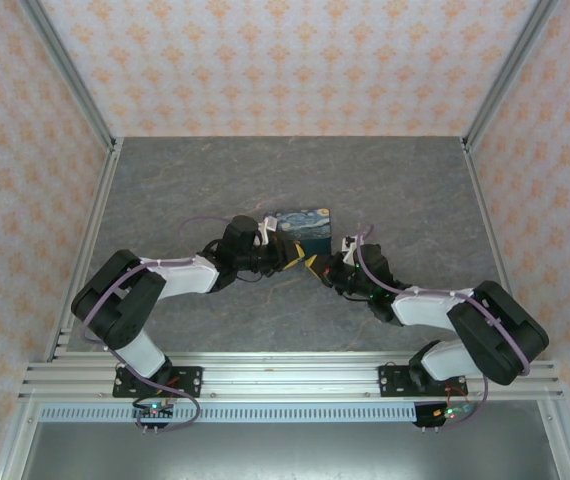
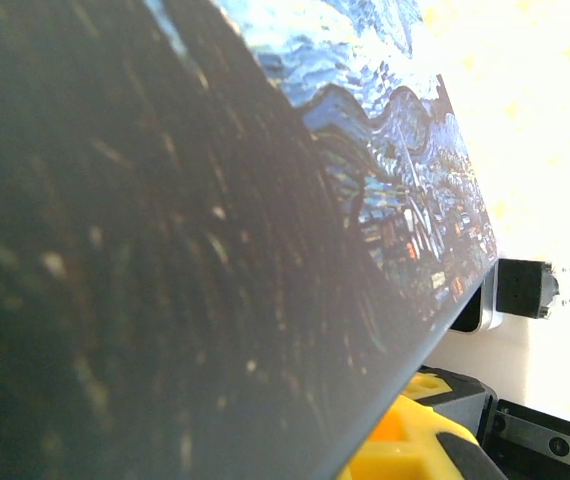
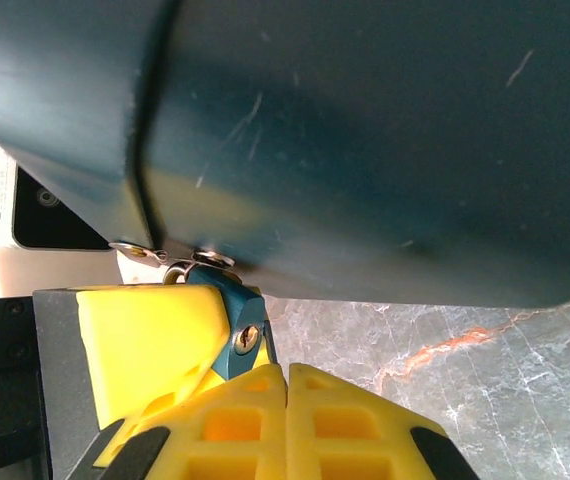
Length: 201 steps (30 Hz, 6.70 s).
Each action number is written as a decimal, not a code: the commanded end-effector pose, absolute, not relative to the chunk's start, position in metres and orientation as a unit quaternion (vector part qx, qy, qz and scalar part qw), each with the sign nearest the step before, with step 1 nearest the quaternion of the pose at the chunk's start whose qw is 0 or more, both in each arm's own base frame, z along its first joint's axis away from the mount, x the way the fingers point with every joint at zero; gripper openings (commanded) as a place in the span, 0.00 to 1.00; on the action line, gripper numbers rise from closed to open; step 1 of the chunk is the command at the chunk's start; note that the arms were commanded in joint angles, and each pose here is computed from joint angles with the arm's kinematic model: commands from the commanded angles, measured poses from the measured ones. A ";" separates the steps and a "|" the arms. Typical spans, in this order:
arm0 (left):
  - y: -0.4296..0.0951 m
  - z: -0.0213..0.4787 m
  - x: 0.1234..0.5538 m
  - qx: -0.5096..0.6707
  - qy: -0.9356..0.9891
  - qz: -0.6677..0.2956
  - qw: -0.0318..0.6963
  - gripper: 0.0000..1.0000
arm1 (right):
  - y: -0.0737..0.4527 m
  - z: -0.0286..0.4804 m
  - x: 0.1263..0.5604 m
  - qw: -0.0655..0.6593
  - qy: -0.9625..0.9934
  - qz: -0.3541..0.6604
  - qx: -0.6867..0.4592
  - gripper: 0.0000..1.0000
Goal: Unlock a padlock with a key
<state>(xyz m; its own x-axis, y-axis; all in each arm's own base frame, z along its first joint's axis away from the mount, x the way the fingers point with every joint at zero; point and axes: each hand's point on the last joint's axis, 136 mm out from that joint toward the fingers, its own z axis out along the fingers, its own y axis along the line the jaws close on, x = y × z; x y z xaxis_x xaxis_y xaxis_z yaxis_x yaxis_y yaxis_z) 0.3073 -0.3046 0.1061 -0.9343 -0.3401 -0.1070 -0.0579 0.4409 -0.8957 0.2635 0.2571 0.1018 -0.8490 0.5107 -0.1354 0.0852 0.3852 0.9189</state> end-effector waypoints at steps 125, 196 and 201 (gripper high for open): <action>-0.311 0.135 0.312 -0.099 0.827 -0.531 0.156 0.00 | 0.250 0.115 0.268 0.212 0.812 0.518 0.162 0.00; -0.321 0.178 0.302 -0.104 0.784 -0.599 0.128 0.00 | 0.250 0.139 0.286 0.253 0.785 0.547 0.142 0.00; -0.321 0.184 0.300 -0.099 0.779 -0.607 0.127 0.00 | 0.250 0.142 0.288 0.257 0.781 0.553 0.139 0.00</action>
